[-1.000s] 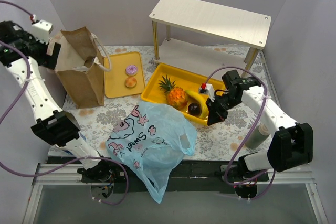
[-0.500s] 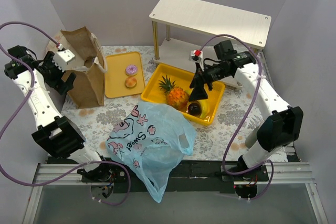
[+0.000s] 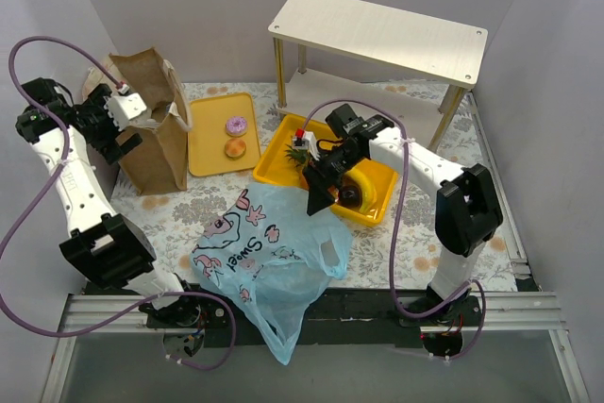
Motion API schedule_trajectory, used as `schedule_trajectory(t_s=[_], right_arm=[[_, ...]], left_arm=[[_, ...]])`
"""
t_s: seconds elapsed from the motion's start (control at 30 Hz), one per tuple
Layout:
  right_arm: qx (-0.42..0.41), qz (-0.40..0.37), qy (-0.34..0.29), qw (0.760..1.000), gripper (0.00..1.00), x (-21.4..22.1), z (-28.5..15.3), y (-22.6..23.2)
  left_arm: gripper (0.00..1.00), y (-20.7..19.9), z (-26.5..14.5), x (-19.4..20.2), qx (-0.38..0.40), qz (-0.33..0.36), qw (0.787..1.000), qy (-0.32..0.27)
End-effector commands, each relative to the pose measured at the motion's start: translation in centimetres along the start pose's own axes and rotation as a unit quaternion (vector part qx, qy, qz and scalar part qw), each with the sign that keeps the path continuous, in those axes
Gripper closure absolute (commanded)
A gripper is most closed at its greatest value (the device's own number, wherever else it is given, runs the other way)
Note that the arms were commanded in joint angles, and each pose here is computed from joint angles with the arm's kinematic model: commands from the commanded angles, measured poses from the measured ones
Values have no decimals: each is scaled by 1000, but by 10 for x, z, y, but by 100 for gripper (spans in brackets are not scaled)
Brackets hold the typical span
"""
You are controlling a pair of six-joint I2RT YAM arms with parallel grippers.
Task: Untie the knot of the grocery bags and take out the mixed food
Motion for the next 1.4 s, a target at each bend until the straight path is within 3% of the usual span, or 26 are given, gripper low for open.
schedule_trajectory(t_s=[0.0,0.13,0.23,0.3,0.33,0.4,0.43,0.5,0.6,0.63,0.67,0.73,0.8,0.87,0.9,0.93,1.0,1.03,1.1,1.37], right_arm=[[24,41,26,999,1,11,17,-20],[36,72,57,995,2,28,26,-32],[33,79,84,993,9,47,26,-28],[22,76,93,993,19,56,19,-17],[13,79,98,992,32,67,16,-13],[14,79,98,992,42,76,3,-2],[17,97,98,990,48,89,-5,-1],[24,106,95,990,51,98,-21,6],[48,138,85,986,60,119,-45,7],[62,157,82,982,65,127,-56,4],[67,168,83,980,77,134,-60,5],[90,180,75,977,96,142,-75,4],[105,180,65,976,99,142,-85,3],[121,166,44,978,99,132,-95,2],[129,144,26,981,99,117,-102,-1],[121,138,-1,983,82,103,-104,1],[119,117,-39,985,60,78,-112,0],[103,117,-60,986,31,68,-111,3],[97,126,-69,985,5,60,-109,-2],[45,131,-79,987,2,36,-86,-9]], left_arm=[[2,0,19,-4,16,78,997,-6],[2,7,55,-1,4,119,993,7],[5,2,73,3,21,151,988,29],[13,-4,75,7,56,142,987,45],[26,-7,75,9,71,135,987,52],[43,-16,67,17,109,108,984,86],[58,-19,63,20,121,98,983,100],[67,-35,55,31,136,55,980,132],[83,-59,46,37,147,48,978,140],[90,-74,37,35,148,48,979,132],[100,-84,35,31,151,51,980,120],[100,-103,23,14,145,53,985,75],[100,-115,20,-3,144,-2,988,49],[100,-119,20,-23,147,-62,987,21],[100,-124,19,-29,148,-135,980,21],[100,-125,19,-32,150,-165,974,20],[100,-125,17,-38,142,-207,968,29],[100,-125,15,-41,136,-243,960,34],[100,-121,7,-48,117,-267,956,36],[100,-168,-14,-64,137,-193,972,7]])
Point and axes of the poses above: each gripper's point midway between its finger pads, its own z axis out along the fingers, its own y axis along the line the jaws close on, x = y × z, the point moved 4 cm from there along -z, back along the fingers, and after that the axes turned 10 degrees about -z, right-handed, at the moved point
